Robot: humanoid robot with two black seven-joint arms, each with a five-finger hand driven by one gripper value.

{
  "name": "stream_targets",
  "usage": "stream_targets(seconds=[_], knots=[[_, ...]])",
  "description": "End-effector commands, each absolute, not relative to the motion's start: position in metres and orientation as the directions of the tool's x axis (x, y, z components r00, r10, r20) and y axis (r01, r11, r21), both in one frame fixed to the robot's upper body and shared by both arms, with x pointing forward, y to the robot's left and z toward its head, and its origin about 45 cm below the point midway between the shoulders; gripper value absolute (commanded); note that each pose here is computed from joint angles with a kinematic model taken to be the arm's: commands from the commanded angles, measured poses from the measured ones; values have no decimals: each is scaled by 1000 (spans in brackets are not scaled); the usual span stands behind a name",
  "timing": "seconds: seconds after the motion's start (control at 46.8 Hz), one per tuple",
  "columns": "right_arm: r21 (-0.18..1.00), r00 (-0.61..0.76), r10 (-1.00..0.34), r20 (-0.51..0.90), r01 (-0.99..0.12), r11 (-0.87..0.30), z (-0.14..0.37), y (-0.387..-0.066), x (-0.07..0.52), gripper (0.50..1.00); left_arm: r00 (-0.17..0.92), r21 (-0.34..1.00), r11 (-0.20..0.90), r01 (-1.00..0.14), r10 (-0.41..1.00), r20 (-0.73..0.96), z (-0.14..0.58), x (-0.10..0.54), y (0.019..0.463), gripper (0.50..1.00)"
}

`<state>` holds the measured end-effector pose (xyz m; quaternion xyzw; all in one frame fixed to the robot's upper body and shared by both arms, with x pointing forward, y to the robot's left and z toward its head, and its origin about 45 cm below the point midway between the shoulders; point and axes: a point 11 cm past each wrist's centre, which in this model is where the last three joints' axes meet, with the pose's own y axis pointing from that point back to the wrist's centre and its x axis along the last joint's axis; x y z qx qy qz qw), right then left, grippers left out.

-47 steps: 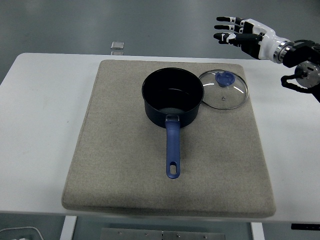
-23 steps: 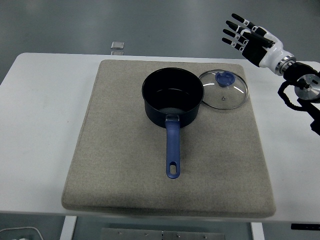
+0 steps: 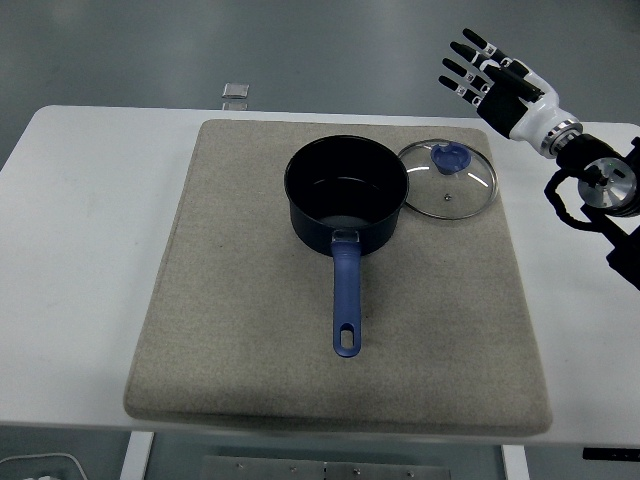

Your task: Lift the pot lid and place it to the right of the pot.

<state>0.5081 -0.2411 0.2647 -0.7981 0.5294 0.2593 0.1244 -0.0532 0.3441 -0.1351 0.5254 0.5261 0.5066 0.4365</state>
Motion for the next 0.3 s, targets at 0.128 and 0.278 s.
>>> stream_targets(seconds=[0.128, 0.278], knots=[[85, 308, -782, -541, -906, -416, 259, -242, 506, 917, -65, 992, -66, 110, 995, 73, -135, -53, 344, 1000], [88, 304, -782, -544, -906, -414, 256, -243, 504, 917, -67, 992, -65, 111, 995, 73, -135, -53, 344, 1000]])
